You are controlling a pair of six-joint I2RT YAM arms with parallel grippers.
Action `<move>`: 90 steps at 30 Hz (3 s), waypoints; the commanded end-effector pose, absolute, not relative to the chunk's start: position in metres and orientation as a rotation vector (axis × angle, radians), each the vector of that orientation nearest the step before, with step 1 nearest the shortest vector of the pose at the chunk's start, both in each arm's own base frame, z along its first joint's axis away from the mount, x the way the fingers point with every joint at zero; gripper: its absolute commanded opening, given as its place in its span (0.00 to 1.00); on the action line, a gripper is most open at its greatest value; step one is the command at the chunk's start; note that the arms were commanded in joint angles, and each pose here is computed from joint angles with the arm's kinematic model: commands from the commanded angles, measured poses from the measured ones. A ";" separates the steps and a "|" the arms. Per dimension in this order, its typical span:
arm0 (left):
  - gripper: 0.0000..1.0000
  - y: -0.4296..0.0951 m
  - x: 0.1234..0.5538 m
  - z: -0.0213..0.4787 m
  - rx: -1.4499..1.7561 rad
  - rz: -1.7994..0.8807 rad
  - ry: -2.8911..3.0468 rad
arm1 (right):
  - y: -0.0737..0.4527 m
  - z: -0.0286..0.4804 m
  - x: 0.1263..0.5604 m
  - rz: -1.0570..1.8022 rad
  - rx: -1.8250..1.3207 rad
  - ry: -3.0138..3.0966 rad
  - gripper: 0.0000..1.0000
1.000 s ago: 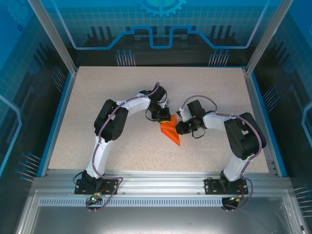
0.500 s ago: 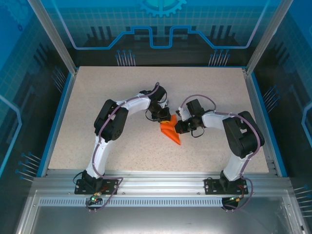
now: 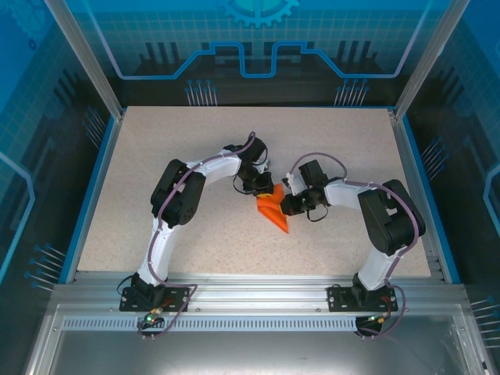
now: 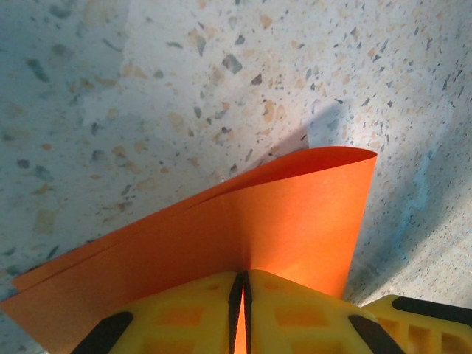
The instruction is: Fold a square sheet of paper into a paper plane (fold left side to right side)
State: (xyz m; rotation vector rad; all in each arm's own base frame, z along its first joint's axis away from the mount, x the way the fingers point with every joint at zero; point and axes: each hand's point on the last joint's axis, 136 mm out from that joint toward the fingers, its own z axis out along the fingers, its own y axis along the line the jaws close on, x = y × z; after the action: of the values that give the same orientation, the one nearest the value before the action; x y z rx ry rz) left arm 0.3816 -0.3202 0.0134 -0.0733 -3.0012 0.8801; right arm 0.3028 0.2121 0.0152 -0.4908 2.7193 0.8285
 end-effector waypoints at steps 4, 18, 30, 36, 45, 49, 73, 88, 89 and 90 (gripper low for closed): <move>0.16 -0.310 0.361 -0.028 -0.074 0.696 -2.974 | 0.212 0.017 0.296 0.820 -0.491 2.736 0.00; 0.16 -0.310 0.362 -0.029 -0.072 0.697 -2.974 | 0.214 0.013 0.305 0.806 -0.502 2.745 0.00; 0.16 -0.309 0.361 -0.029 -0.072 0.696 -2.974 | 0.212 0.019 0.306 0.793 -0.500 2.736 0.00; 0.16 -0.309 0.361 -0.028 -0.071 0.698 -2.975 | 0.212 0.009 0.303 0.799 -0.496 2.769 0.00; 0.21 -0.314 0.369 -0.002 -0.111 0.751 -3.004 | 0.213 -0.004 0.288 0.817 -0.506 2.826 0.00; 0.26 -0.313 0.380 0.030 -0.131 0.798 -3.042 | 0.213 -0.006 0.284 0.818 -0.503 2.837 0.00; 0.21 -0.334 0.319 0.067 -0.089 1.071 -2.910 | 0.216 -0.006 0.282 0.821 -0.525 2.835 0.00; 0.19 -0.319 0.300 0.012 -0.020 0.869 -2.891 | 0.215 -0.008 0.283 0.809 -0.522 2.846 0.00; 0.19 -0.318 0.299 0.010 -0.018 0.861 -2.893 | 0.216 -0.008 0.283 0.810 -0.522 2.846 0.00; 0.19 -0.317 0.297 0.008 -0.015 0.850 -2.891 | 0.215 -0.008 0.283 0.809 -0.521 2.847 0.00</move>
State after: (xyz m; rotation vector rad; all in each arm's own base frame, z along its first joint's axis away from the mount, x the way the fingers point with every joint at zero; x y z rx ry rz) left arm 0.3060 -0.3215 0.0232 -0.0350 -2.9030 0.9105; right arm 0.3025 0.2156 0.0121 -0.4993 2.7481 0.8301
